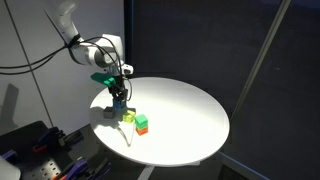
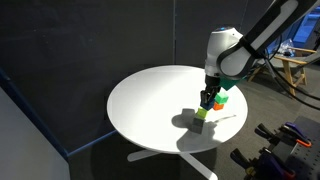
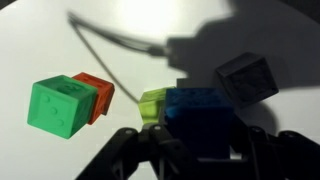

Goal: Pick up the blue block and put it on the lime green block

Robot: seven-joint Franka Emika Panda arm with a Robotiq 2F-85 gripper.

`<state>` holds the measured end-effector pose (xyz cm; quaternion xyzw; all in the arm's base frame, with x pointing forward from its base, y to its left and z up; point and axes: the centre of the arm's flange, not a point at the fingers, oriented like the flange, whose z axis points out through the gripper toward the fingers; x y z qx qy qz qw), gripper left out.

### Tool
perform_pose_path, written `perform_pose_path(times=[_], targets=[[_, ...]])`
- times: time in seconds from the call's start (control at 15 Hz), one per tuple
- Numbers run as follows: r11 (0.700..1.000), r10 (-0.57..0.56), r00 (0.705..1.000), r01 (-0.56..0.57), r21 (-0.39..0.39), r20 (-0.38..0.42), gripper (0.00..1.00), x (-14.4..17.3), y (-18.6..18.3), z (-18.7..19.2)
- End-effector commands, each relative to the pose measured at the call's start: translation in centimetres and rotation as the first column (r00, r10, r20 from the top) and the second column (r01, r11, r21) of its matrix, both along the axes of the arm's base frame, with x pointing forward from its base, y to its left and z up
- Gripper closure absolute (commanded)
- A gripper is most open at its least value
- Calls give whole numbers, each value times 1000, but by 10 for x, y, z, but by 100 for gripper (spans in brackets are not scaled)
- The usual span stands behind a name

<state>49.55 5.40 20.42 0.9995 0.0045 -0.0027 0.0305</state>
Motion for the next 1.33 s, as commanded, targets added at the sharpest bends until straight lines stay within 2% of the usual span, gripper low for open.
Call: perform_pose_path(times=[0.0,0.93,1.27], targets=[[999,-40,999,40,-8,5,70,7,-14,-2],[998,-53,998,53,-15,-33,70,26,-26,-24],[999,-25,999,24,-21,-38,70,34,-27,-29]])
